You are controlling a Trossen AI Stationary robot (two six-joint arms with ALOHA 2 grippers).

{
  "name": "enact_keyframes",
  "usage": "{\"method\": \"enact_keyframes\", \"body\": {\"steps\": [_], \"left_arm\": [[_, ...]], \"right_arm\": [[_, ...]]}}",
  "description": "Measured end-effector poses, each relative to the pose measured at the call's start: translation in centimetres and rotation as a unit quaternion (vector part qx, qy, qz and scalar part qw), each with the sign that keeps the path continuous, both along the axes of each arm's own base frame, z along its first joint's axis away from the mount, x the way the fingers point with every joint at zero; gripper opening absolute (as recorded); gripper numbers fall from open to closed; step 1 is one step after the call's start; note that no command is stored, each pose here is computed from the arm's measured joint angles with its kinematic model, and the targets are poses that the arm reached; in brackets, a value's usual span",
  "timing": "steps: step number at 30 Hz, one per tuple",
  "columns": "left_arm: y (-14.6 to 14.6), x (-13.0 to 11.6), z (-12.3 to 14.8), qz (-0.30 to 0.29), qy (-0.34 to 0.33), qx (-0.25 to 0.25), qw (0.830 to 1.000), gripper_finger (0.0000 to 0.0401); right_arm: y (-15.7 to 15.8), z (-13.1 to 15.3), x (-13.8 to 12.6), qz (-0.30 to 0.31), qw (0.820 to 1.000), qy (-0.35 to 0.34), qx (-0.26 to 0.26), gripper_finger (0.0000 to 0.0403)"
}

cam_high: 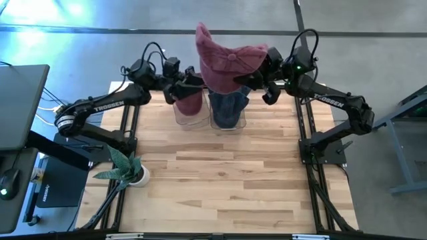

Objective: Pick & Place hat
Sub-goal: Put the red cap into the left bin

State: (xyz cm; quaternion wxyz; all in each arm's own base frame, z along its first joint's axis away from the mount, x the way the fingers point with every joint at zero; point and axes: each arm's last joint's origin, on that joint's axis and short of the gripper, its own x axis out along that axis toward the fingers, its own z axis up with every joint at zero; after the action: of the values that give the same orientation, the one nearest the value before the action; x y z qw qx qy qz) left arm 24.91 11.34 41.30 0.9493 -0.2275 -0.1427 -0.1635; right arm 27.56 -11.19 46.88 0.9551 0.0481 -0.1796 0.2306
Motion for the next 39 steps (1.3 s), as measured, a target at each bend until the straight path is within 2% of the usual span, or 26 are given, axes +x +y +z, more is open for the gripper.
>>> {"method": "enact_keyframes", "body": {"steps": [2, 6, 10, 14, 19, 22, 26, 27, 30, 34, 37, 39], "left_arm": [[-0.3, 0.5, -0.1, 0.012, -0.008, -0.008, 1.0, 0.0269], [-0.7, 1.9, 0.3, 0.014, -0.02, -0.015, 1.0, 0.0276], [-1.6, 3.1, 1.5, -0.016, -0.058, 0.02, 0.998, 0.027], [-1.8, 2.9, 2.8, -0.019, -0.074, 0.036, 0.996, 0.0257], [-1.8, 3.0, 3.1, -0.025, -0.059, 0.063, 0.996, 0.0198], [-1.9, 3.0, 3.0, -0.032, -0.064, 0.096, 0.993, 0.0134], [-1.9, 3.0, 2.9, -0.05, -0.055, 0.106, 0.992, 0.0031], [-2.0, 3.1, 2.8, -0.052, -0.052, 0.109, 0.991, 0.0017], [-2.2, 3.3, 2.6, -0.054, -0.042, 0.111, 0.991, 0.002], [-2.2, 3.5, 2.1, -0.052, -0.02, 0.112, 0.992, 0.0013], [-1.9, 3.7, 1.5, -0.047, 0.012, 0.107, 0.993, 0.0005], [-1.7, 3.7, 1.2, -0.048, 0.03, 0.099, 0.993, 0.0008]], "right_arm": [[0.0, -0.1, 0.1, -0.001, 1.0, 0.004, 0.002, 0.001], [0.0, -0.2, 0.1, 0.0, 1.0, 0.009, 0.004, 0.0009], [-0.1, -0.3, 0.2, 0.005, 1.0, 0.02, 0.007, 0.0013], [-0.1, -0.5, 0.2, 0.012, 0.999, 0.03, 0.008, 0.0011], [0.0, -0.6, 0.3, 0.018, 0.999, 0.036, 0.009, 0.0012], [0.0, -0.7, 0.3, 0.018, 0.999, 0.046, 0.013, 0.0016], [-0.1, -1.1, 0.5, 0.022, 0.997, 0.067, 0.022, 0.0017], [-0.1, -1.1, 0.5, 0.027, 0.997, 0.073, 0.023, 0.0018], [-0.2, -1.4, 0.5, 0.041, 0.993, 0.099, 0.043, 0.0032], [-1.5, -2.2, 0.1, 0.068, 0.981, 0.163, 0.08, 0.0083], [-3.0, -2.8, -0.9, 0.111, 0.961, 0.226, 0.119, 0.0127], [-4.1, -3.1, -1.8, 0.138, 0.946, 0.259, 0.136, 0.0143]]}}
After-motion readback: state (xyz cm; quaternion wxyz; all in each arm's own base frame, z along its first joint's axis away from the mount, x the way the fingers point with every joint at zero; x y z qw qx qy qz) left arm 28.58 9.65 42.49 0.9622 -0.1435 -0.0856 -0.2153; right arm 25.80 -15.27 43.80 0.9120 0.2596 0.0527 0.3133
